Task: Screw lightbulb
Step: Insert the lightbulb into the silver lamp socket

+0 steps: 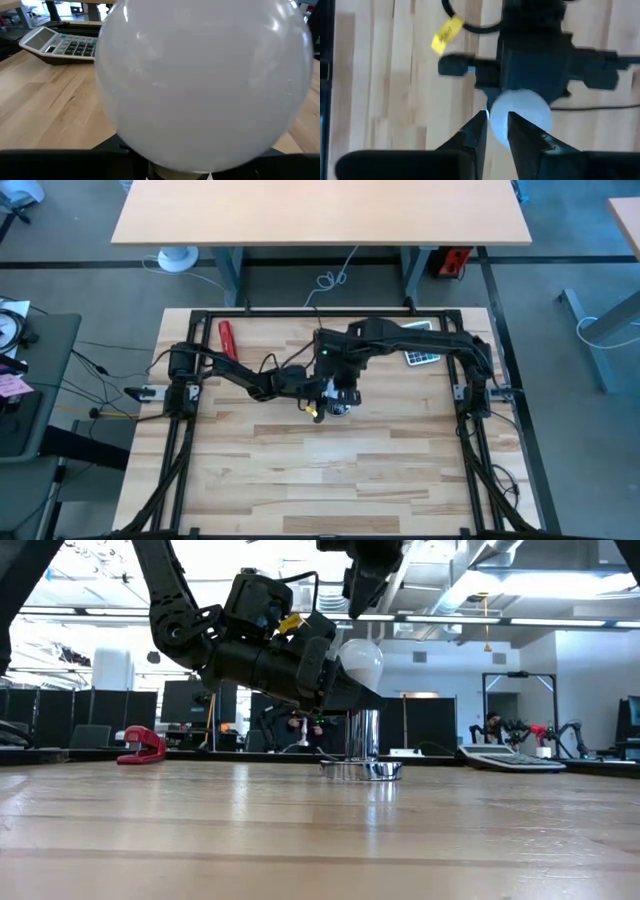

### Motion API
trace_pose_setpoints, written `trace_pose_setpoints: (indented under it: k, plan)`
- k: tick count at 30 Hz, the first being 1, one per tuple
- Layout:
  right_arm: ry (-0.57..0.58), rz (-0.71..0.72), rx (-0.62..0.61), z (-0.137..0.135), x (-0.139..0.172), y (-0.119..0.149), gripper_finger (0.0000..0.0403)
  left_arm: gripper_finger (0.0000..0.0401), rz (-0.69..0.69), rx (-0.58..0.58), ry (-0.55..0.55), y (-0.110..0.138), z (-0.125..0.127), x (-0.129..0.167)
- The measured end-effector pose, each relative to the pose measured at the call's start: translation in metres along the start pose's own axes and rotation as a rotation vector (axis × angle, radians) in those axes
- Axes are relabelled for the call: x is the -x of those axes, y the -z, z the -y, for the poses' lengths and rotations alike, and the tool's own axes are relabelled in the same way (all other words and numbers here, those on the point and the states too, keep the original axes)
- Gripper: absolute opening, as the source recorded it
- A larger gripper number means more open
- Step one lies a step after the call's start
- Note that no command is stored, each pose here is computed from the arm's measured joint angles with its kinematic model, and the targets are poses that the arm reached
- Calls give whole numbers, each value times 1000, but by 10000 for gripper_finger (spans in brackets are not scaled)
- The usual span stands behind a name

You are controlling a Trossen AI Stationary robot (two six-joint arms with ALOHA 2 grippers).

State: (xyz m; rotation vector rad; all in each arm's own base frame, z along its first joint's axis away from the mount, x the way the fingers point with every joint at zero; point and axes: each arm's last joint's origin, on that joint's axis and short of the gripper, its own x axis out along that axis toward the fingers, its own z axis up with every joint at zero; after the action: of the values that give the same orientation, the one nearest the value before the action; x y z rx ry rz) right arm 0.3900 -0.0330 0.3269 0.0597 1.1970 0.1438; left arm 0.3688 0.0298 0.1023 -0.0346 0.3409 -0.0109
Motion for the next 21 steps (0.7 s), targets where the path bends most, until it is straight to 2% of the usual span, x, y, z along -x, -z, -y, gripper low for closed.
trace_pose_setpoints:
  k: [3, 8, 14, 21]
  plan:
    - [70, 50, -16, 0, -8, -5, 55, 146, 0, 1, 0, 0, 0, 0]
    - [88, 90, 9, -1, -8, -9, 9, 146, 3, 3, 12, 0, 0, 0]
    - [89, 71, 4, 1, -13, -6, 11, 146, 7, 5, 22, 0, 0, 0]
    - [81, -22, -12, 0, -30, 6, 5, 146, 8, 23, 23, 0, 1, 0]
